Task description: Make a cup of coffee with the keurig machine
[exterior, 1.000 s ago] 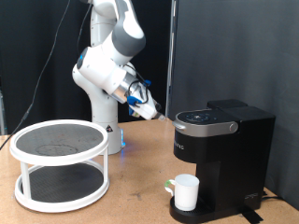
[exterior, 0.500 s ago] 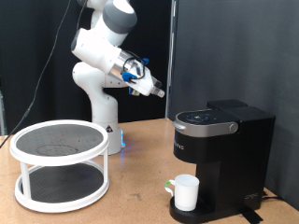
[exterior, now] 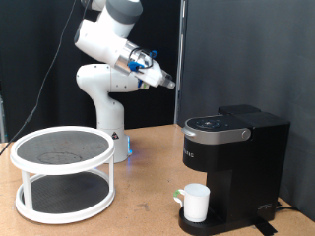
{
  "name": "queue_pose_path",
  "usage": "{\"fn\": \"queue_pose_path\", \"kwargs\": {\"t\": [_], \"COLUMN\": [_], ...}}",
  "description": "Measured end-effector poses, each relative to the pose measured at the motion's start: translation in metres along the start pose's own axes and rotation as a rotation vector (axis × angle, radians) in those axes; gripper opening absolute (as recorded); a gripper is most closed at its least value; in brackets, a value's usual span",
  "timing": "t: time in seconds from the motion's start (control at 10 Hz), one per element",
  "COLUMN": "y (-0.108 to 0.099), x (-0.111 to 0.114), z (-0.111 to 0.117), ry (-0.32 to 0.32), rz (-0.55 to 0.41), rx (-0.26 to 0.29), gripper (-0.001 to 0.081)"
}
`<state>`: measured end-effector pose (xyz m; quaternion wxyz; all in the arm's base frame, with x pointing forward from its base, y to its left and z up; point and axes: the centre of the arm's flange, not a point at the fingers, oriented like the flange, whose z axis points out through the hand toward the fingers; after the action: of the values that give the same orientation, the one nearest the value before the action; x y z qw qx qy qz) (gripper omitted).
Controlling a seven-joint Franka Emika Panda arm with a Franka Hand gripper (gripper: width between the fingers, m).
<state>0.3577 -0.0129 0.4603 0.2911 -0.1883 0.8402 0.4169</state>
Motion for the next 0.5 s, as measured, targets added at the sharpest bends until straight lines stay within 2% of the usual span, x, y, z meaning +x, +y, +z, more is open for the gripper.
{"fn": "queue_pose_path", "kwargs": {"t": [0.1,0.3,0.5], "y": [0.004,0.015,0.02], "x": [-0.012,-0.036,-0.062], "z": [0.002,0.009,0.014], "ry": [0.064,0.276,0.472], "rz": [-0.055,-0.13,-0.271], "rx": [0.059,0.208,0.338], "gripper": [0.0734,0.0734,0.0734]}}
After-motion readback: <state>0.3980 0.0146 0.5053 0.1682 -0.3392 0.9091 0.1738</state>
